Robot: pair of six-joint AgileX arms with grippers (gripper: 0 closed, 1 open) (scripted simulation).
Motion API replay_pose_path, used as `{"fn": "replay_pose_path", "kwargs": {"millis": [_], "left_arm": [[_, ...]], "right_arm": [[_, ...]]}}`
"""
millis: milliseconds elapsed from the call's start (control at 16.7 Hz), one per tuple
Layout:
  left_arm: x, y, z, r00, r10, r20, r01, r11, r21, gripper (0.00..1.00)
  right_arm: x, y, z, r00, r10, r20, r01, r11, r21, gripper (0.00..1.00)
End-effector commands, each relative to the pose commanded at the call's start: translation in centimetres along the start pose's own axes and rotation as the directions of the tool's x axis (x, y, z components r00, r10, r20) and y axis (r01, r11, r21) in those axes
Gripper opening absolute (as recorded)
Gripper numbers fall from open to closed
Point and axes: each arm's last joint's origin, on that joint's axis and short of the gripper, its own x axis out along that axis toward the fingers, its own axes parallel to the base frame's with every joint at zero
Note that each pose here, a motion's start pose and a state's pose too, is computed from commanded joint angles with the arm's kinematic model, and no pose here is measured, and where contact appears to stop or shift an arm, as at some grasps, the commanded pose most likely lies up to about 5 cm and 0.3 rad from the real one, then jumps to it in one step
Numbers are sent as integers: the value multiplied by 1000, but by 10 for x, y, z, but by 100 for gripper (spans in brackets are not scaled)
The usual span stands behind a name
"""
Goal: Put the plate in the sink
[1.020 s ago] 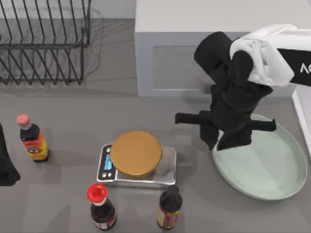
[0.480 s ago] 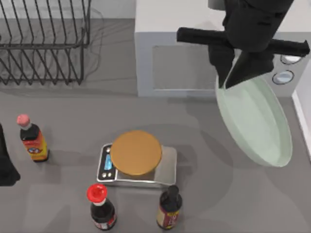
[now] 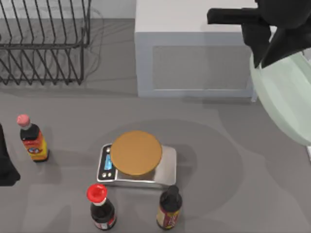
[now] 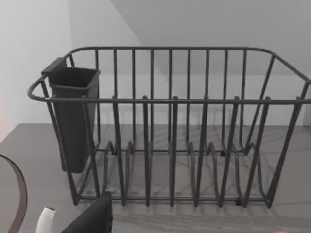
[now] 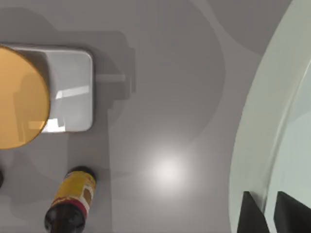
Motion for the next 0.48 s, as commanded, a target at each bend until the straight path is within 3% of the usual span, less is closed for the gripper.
{"fn": "replay_pose_path", "kwargs": {"millis": [240, 480], "left_arm": [[0, 0, 0, 1000, 0, 0, 0, 1000, 0, 100], [0, 0, 0, 1000, 0, 0, 0, 1000, 0, 100]], "right_arm": [[-7, -8, 3, 1000, 2, 16, -2, 1000, 11, 0], [-5, -49, 37, 999, -28, 31, 26, 997, 66, 0]]}}
